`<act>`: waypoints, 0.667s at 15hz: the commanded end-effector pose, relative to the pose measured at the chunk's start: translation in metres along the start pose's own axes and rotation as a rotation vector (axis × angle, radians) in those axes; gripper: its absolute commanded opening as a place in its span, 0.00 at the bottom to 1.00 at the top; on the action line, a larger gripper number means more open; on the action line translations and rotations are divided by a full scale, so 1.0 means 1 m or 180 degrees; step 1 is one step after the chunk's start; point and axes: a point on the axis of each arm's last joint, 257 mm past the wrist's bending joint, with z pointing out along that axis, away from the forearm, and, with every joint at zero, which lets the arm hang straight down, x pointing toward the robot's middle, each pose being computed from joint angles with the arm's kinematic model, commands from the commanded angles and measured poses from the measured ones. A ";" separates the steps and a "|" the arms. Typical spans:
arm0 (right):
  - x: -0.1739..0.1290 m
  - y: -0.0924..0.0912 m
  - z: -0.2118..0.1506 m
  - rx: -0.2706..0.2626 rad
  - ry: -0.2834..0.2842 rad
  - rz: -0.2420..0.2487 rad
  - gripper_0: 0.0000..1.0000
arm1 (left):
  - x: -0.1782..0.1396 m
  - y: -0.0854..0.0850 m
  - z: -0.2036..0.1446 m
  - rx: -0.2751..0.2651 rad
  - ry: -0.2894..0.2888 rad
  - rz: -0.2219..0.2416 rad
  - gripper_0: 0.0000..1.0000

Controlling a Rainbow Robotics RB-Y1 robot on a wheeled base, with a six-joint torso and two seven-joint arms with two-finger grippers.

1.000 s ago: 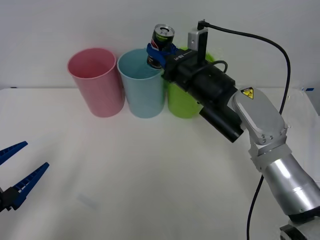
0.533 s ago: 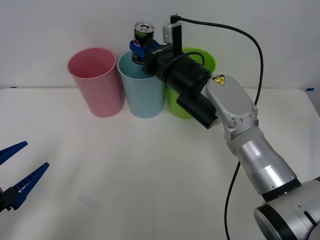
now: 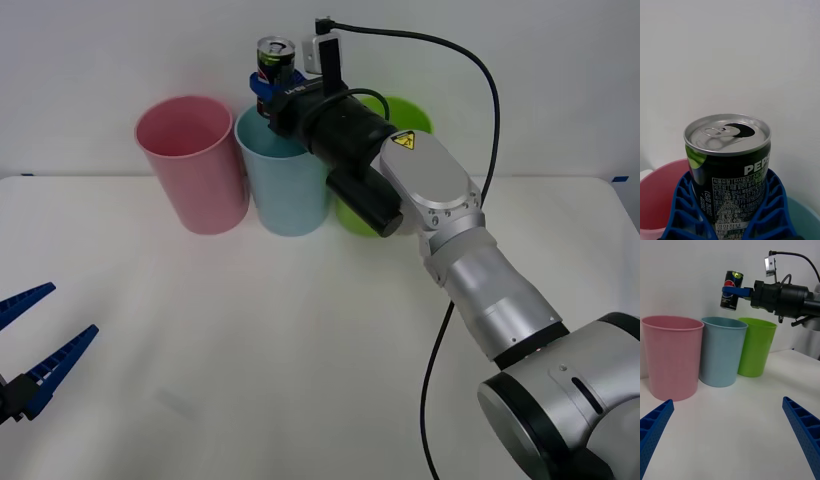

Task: Grasp the object on the table and drop it into the matching bin: aluminum can to the light blue bin, PET bottle to the pink bin.

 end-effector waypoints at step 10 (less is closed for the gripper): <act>-0.001 -0.006 0.003 0.0085 -0.0005 -0.0066 1.00 | 0.000 0.000 0.000 0.0000 0.0000 0.0000 1.00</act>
